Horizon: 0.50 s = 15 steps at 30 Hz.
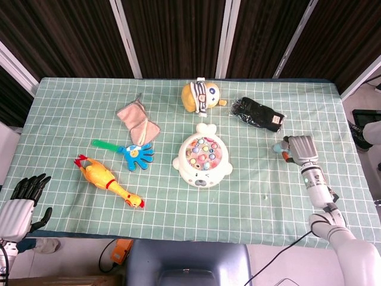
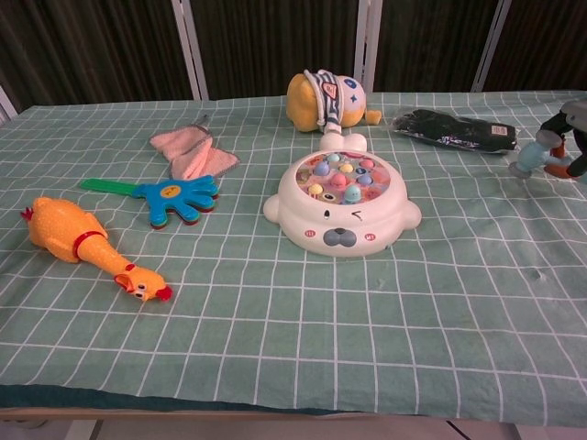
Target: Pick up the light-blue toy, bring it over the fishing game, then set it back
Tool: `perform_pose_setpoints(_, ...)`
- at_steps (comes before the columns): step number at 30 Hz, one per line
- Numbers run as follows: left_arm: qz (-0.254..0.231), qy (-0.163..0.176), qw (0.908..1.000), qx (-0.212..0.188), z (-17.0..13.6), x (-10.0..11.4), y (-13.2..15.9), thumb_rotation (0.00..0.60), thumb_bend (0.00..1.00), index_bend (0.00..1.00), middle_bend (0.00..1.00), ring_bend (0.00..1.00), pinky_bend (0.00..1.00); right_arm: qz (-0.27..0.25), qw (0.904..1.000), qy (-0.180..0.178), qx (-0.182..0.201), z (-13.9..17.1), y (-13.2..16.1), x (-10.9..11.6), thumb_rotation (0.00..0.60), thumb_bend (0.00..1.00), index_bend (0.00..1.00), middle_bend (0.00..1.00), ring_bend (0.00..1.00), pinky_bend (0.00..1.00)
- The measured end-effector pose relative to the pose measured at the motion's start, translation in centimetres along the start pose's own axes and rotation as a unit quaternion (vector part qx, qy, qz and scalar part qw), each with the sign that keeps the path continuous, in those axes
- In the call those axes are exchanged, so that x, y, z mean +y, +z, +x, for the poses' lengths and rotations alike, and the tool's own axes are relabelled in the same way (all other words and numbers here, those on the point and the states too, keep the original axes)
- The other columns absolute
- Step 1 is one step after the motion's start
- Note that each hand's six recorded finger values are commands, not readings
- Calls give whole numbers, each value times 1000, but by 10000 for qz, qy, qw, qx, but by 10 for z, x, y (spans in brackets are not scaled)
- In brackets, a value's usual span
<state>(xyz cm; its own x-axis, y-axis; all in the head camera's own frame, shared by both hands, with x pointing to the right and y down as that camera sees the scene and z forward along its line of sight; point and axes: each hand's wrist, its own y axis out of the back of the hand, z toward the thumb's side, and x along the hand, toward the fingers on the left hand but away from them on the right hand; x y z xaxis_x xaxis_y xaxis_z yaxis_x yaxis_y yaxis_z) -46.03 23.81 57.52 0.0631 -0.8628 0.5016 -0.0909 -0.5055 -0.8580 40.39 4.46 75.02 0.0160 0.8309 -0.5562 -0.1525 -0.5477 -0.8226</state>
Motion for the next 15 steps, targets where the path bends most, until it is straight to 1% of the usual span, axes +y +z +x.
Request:
perform_pose_setpoints(8, -12, 4, 10000, -45, -1, 0, 2, 600, 413, 51, 30, 0, 24, -527, 9983, -197, 156, 3, 1, 28, 600, 528, 1000, 694, 746, 876)
perform_pose_setpoints(12, -30, -5, 10000, -74, -1, 0, 3, 600, 413, 51, 30, 0, 24, -615, 9973, -279, 278, 9, 5, 44, 600, 528, 1000, 694, 743, 875)
perform_pose_setpoints(15, -33, -9, 10000, -92, -1, 0, 3, 600, 413, 51, 30, 0, 23, -567, 9972, -323, 362, 14, 9, 57, 600, 528, 1000, 694, 741, 876)
